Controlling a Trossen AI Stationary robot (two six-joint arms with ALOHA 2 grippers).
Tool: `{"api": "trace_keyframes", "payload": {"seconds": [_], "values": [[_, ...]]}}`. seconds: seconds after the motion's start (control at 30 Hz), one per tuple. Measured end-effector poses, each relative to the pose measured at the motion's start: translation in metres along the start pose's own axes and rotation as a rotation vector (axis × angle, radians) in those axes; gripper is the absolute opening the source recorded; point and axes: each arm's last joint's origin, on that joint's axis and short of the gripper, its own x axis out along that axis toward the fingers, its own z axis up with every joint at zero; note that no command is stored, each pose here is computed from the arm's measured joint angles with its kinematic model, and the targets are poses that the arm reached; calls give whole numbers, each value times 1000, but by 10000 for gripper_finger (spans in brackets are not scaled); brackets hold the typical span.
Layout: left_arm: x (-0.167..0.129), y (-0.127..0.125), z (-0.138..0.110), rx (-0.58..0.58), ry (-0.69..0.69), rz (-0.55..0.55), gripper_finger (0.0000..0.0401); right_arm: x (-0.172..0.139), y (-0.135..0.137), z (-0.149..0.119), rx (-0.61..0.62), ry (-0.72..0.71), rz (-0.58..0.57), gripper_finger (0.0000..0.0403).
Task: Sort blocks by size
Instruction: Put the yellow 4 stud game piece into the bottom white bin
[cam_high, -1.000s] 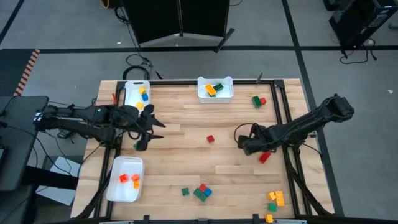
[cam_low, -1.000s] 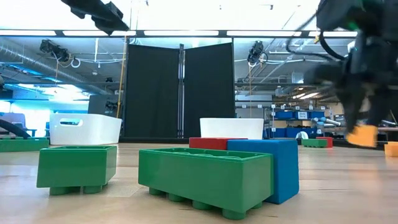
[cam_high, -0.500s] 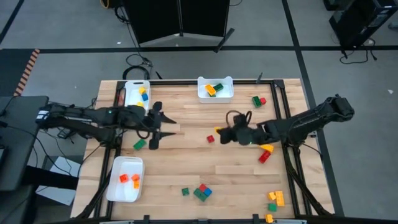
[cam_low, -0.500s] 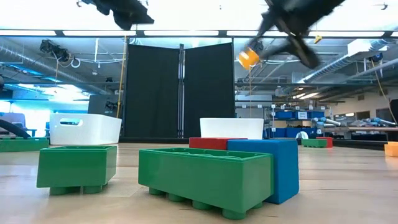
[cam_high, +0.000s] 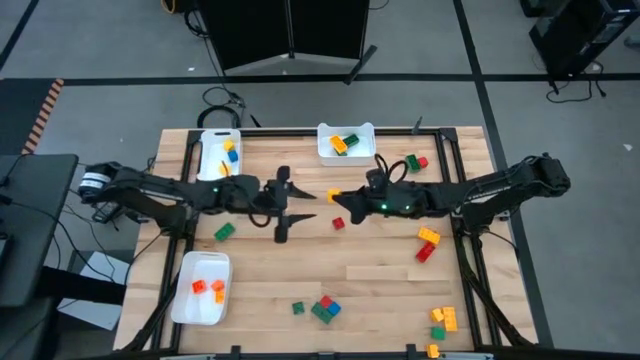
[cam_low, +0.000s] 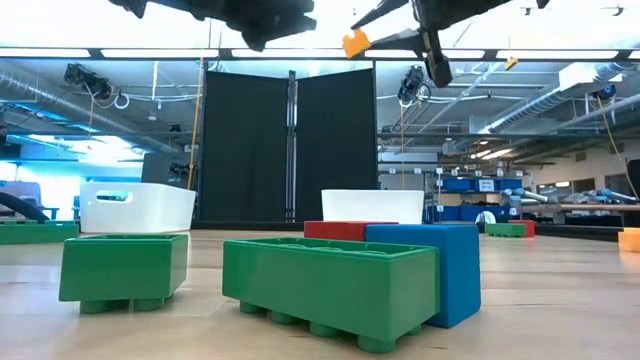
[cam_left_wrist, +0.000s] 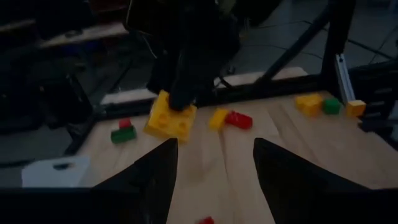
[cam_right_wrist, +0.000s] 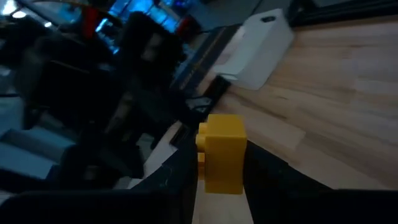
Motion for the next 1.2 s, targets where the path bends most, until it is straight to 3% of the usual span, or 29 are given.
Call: {"api": "trace_keyframes", "payload": {"seconds": [0.27,0.63,0.8,1.2], "values": [[19,-1,-5,60,-56,64,218,0,9,3,-34,43,140,115],[25,0,-5,48,-108,102,218,0,9,5,-51,76,177,115],[33,-1,-10,47,-112,109,218,2,10,12,-43,86,247,115],[32,0,-6,107,-140,142,218,6,3,19,-22,107,236,115]]}}
